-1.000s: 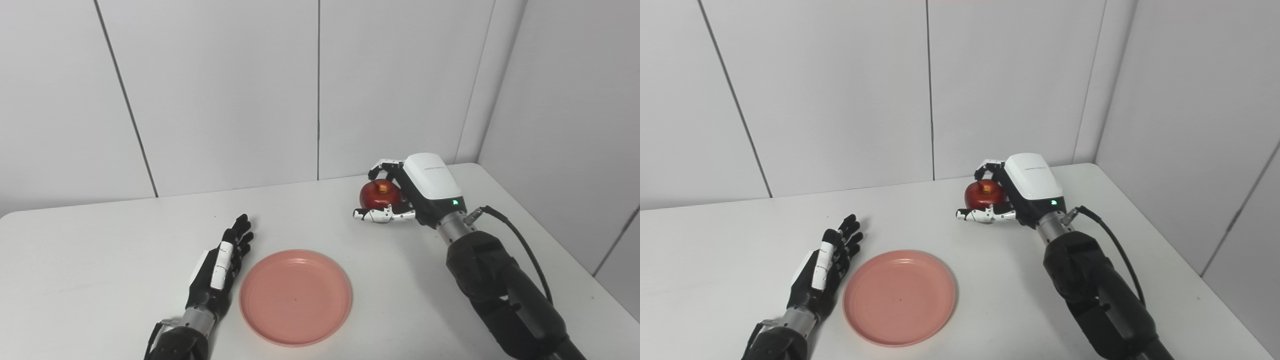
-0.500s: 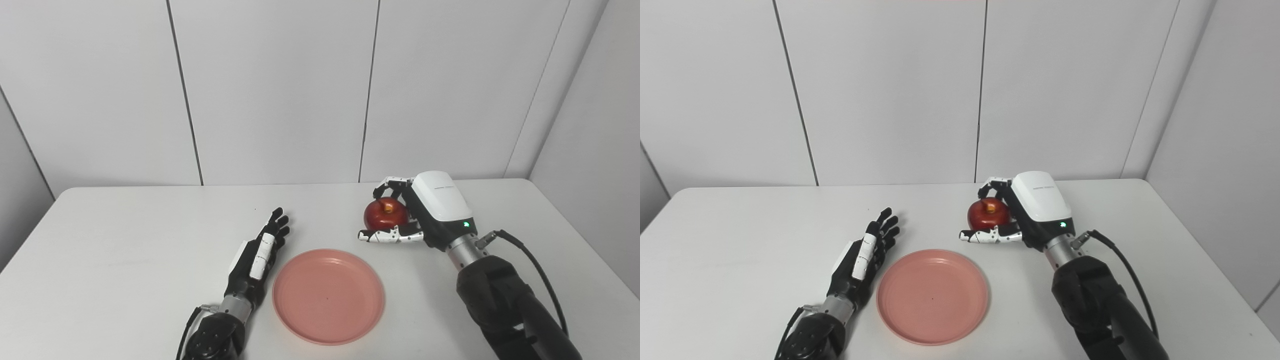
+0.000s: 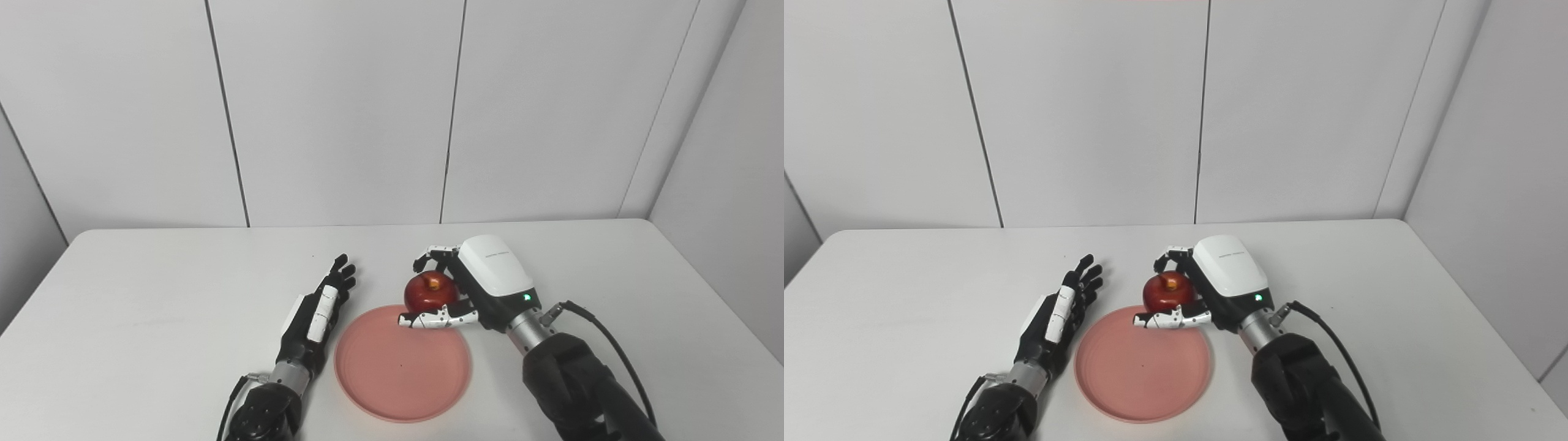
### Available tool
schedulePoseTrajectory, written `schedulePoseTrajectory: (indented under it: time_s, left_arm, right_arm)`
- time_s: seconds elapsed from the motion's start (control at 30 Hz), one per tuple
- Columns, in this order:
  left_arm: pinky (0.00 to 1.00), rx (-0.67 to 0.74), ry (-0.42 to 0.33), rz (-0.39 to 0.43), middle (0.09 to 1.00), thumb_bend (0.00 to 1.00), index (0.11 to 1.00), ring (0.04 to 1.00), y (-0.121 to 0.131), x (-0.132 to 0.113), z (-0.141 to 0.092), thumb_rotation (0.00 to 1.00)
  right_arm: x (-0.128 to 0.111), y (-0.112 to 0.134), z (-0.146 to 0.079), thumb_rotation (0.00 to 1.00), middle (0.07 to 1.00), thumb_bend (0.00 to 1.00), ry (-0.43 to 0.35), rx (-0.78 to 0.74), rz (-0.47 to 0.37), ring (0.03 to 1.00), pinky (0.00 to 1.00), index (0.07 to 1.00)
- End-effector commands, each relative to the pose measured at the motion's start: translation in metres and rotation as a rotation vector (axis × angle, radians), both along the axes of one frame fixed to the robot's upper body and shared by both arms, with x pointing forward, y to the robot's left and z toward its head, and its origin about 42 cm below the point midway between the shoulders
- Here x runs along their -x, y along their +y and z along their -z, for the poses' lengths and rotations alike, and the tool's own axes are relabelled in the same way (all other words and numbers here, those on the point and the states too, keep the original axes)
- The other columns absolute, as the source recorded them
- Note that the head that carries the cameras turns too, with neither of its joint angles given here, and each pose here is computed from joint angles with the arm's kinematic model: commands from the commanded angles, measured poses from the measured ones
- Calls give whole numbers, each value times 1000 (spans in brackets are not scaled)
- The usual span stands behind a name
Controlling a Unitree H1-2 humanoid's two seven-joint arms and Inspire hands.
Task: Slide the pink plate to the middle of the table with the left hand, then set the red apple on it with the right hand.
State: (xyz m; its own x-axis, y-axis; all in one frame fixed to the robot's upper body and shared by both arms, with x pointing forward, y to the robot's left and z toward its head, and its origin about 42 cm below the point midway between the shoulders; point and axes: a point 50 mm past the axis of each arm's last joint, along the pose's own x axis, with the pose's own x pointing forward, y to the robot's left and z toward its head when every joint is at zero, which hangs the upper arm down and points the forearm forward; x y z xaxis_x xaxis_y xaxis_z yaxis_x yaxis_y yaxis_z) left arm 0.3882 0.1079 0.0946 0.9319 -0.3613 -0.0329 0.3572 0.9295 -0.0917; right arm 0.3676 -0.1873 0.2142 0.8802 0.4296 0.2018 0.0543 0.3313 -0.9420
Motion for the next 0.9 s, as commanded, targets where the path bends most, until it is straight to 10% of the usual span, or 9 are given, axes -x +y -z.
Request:
schedulePoseTrajectory:
  time_s: [0.0,0.87]
  left_arm:
    - [1000,3,101,31,965,905,952,971,-10,18,29,957]
    - [1000,-14,91,43,969,890,956,973,-8,19,29,975]
  right_arm:
    - [-8,12,-26,677,378,593,-105,-2,-54,252,175,589]
    - [-10,29,22,613,358,577,5,85,-113,245,175,580]
